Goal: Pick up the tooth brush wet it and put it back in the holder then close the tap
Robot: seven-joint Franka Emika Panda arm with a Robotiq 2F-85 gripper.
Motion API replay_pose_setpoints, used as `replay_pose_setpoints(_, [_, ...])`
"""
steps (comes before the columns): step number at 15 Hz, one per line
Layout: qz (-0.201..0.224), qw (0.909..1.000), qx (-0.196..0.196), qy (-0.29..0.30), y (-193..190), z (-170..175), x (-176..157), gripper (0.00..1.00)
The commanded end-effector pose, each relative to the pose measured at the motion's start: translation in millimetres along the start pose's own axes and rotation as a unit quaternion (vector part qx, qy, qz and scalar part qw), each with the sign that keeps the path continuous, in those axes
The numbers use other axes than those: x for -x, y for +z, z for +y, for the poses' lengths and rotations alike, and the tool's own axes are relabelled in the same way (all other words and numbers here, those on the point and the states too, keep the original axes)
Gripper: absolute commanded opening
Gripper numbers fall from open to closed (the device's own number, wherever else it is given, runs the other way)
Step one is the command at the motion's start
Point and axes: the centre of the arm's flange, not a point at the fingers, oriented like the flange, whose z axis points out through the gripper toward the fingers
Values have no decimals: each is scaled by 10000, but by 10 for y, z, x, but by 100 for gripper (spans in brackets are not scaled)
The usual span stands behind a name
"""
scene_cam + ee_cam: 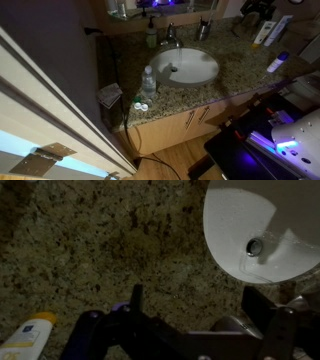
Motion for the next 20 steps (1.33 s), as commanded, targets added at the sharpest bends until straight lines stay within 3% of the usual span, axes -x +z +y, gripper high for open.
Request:
replay_pose_setpoints(1, [-251, 9948, -73, 986, 266, 2, -438, 100])
replay_pose_setpoints(5, [-347, 9767, -444, 2070, 323, 22, -912, 100])
replay_pose_setpoints(7, [-497, 9637, -704, 2528, 229, -56, -942, 100])
replay_pose_setpoints(8, [-334, 9746, -470, 2163, 365, 26, -738, 100])
replay_pose_setpoints(12, [-480, 9634, -643, 2556, 357, -79, -891, 100])
replay_pose_setpoints(16, [-696, 9200, -1454, 3571, 523, -201, -1273, 100])
replay_pose_setpoints(20, [-1009, 8699, -2182, 4307, 711, -272, -1510, 100])
